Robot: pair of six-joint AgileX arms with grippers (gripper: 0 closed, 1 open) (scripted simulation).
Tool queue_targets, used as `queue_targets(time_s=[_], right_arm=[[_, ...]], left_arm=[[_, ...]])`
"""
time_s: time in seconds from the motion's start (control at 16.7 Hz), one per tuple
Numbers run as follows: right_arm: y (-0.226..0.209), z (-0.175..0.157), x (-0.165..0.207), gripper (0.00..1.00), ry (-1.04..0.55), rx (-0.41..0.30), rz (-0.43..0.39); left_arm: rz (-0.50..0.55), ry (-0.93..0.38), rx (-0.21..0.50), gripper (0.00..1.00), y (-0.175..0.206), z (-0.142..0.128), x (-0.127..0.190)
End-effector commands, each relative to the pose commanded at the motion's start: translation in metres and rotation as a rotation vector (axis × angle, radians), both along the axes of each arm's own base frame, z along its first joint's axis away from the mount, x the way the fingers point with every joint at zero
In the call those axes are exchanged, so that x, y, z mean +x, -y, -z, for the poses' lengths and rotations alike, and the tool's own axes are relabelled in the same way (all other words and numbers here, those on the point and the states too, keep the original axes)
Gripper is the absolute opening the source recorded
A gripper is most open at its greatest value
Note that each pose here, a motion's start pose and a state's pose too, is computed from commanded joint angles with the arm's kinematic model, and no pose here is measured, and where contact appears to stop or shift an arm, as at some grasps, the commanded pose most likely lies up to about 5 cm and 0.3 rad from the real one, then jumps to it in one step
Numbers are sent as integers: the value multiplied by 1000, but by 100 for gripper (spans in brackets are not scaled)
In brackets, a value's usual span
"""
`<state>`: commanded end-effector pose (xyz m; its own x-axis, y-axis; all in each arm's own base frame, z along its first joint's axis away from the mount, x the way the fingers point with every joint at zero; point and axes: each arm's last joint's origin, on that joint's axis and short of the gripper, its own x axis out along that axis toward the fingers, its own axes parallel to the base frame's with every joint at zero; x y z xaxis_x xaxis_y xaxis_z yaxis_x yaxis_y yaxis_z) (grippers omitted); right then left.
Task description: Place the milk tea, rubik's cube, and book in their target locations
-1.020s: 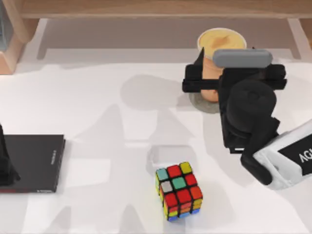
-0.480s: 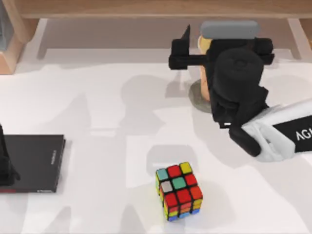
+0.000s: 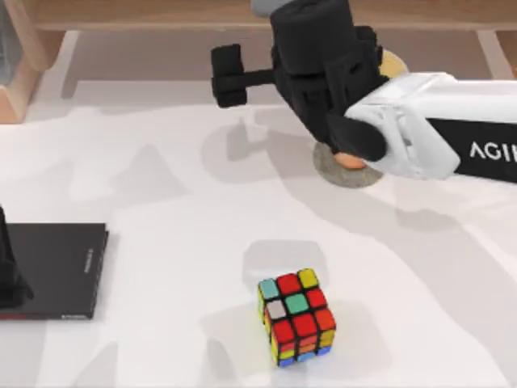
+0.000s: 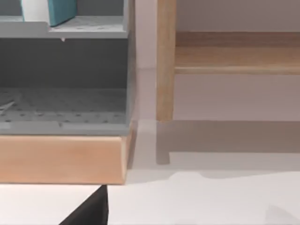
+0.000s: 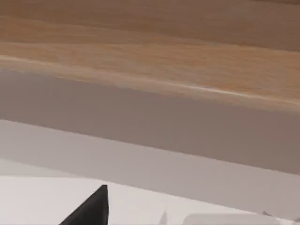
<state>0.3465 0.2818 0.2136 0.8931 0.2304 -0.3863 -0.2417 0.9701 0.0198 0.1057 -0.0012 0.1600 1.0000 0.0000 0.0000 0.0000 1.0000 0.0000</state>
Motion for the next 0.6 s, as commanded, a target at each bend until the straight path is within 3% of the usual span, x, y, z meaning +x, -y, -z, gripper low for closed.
queue_targets(time_s=[0.3, 0.6], right_arm=[[-19, -10, -28, 100, -434, -94, -104], [-22, -11, -71, 100, -841, -209, -108]], left_arm=[[0, 0, 0, 100, 0, 0, 0], [0, 0, 0, 100, 0, 0, 0]])
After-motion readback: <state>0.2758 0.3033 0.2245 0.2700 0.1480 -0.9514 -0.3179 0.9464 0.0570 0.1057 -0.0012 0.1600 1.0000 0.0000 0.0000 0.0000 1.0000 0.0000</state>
